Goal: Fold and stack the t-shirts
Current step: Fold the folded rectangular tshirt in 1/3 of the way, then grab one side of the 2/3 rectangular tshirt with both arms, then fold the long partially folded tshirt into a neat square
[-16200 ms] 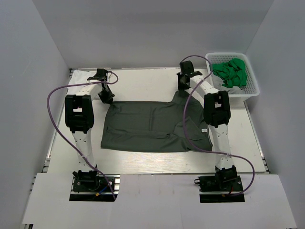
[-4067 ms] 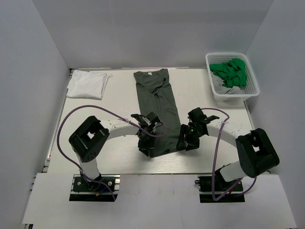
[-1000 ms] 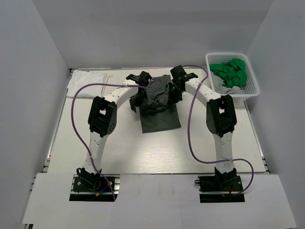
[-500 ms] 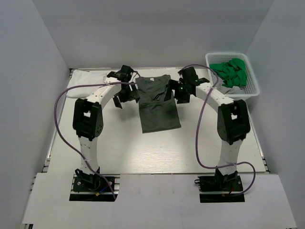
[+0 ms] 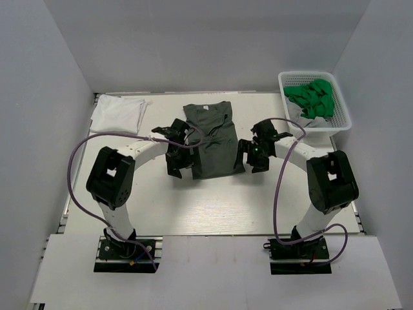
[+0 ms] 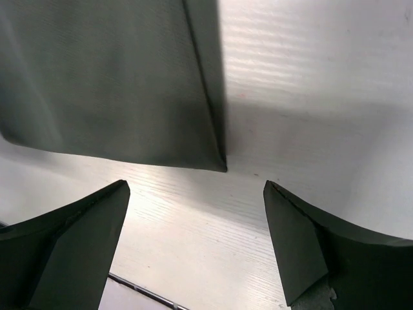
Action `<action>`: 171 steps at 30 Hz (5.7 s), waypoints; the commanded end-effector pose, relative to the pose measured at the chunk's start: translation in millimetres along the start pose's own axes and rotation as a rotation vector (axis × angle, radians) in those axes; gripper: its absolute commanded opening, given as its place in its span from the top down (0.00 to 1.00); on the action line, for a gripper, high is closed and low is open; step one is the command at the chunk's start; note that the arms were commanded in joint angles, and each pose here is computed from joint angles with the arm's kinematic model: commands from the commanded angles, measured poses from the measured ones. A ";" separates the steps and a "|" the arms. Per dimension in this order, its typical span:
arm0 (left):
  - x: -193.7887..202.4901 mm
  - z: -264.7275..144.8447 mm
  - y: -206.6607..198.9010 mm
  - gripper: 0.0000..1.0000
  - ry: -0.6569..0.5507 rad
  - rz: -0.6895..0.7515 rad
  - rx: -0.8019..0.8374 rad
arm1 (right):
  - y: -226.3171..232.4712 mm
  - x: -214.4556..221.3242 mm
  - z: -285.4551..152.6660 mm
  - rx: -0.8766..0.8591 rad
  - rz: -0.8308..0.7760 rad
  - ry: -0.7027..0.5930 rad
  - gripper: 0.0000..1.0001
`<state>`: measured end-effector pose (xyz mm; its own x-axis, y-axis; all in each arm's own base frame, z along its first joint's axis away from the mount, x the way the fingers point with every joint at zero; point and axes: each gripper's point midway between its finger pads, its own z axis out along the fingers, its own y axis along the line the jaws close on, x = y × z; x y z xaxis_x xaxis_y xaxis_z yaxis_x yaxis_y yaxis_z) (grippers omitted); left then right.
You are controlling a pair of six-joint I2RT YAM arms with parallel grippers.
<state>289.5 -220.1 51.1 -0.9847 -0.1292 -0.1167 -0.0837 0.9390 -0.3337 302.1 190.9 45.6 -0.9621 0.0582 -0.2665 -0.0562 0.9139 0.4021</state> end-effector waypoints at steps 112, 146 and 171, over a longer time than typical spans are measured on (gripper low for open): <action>-40.5 -54.5 -78.1 1.00 -0.190 0.039 0.043 | 31.9 -4.9 -69.6 -0.153 0.039 0.089 1.00; -56.3 12.8 -97.8 0.00 -0.095 0.020 0.228 | 51.1 -51.3 -21.5 -0.450 0.107 -0.108 0.11; -100.2 -46.7 -78.9 0.00 -0.348 0.179 0.076 | 58.6 -82.2 -53.6 -0.463 -0.081 -0.152 0.09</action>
<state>372.3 -278.2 59.8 -0.9493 -0.1026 -0.2972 0.0225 0.9207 -0.3897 358.9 219.6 82.9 -0.9519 0.1255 -0.2797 -0.1309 0.6586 0.7411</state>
